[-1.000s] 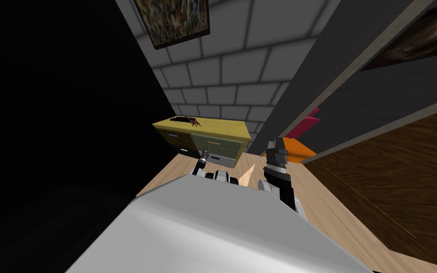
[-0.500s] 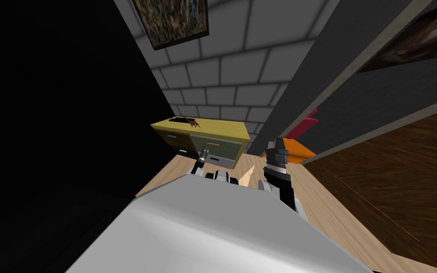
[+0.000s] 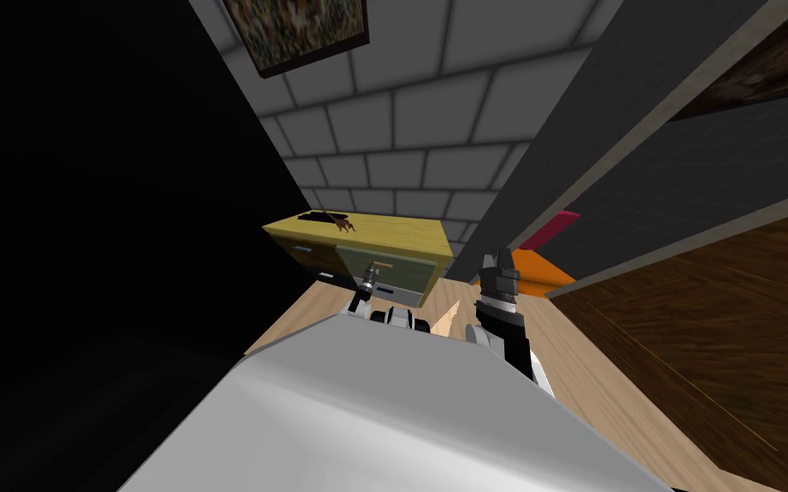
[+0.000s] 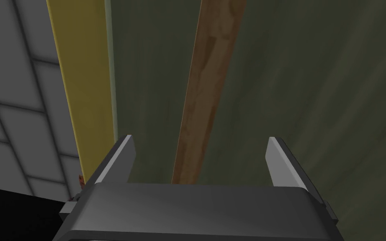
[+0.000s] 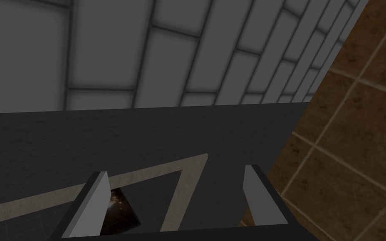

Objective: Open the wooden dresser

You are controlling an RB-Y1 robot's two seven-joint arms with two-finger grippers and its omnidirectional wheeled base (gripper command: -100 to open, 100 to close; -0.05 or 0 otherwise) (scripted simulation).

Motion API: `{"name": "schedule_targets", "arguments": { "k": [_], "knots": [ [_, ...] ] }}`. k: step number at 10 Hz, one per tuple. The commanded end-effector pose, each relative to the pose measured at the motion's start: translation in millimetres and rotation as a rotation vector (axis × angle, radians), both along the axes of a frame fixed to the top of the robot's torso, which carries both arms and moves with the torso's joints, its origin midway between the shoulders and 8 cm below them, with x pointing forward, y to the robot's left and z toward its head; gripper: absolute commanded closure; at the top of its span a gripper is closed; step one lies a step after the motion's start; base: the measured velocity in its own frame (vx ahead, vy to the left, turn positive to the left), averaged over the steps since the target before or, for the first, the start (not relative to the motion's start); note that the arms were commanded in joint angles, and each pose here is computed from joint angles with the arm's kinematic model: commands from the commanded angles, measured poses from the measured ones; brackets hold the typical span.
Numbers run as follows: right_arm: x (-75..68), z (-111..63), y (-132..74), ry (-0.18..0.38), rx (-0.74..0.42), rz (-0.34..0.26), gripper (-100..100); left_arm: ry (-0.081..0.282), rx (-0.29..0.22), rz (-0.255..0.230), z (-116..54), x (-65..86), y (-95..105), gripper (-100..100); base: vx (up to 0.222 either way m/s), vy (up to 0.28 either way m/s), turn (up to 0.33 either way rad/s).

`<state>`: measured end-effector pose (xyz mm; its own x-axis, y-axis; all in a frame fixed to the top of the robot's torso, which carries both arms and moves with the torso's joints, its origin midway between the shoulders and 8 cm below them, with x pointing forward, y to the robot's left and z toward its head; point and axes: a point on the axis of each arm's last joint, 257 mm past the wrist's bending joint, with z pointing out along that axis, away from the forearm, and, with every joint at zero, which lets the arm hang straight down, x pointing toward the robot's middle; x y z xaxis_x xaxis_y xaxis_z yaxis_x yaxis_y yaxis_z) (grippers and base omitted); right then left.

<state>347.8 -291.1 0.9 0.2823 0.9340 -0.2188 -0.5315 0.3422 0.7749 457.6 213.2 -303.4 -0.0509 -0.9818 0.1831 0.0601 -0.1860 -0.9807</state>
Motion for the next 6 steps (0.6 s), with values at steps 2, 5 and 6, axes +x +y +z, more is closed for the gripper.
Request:
{"name": "schedule_targets", "arguments": {
  "k": [2, 5, 6],
  "knots": [
    [0.0, 0.0, 0.0, 0.000, 0.000, 0.000, 0, -0.001, 0.001, 0.000, 3.6, 4.3, 1.2, 100, 0.021, -0.004, 0.000],
    [0.1, 0.1, 0.1, 0.000, 0.000, 0.000, 0, -0.003, 0.001, -0.006, 7.4, 1.0, 0.2, 100, -0.144, 0.007, 0.020],
    [0.1, 0.1, 0.1, 0.000, 0.000, 0.000, 0, -0.004, 0.001, -0.008, 8.7, -0.1, -0.2, 100, -0.205, 0.010, 0.019]
  ]
}}
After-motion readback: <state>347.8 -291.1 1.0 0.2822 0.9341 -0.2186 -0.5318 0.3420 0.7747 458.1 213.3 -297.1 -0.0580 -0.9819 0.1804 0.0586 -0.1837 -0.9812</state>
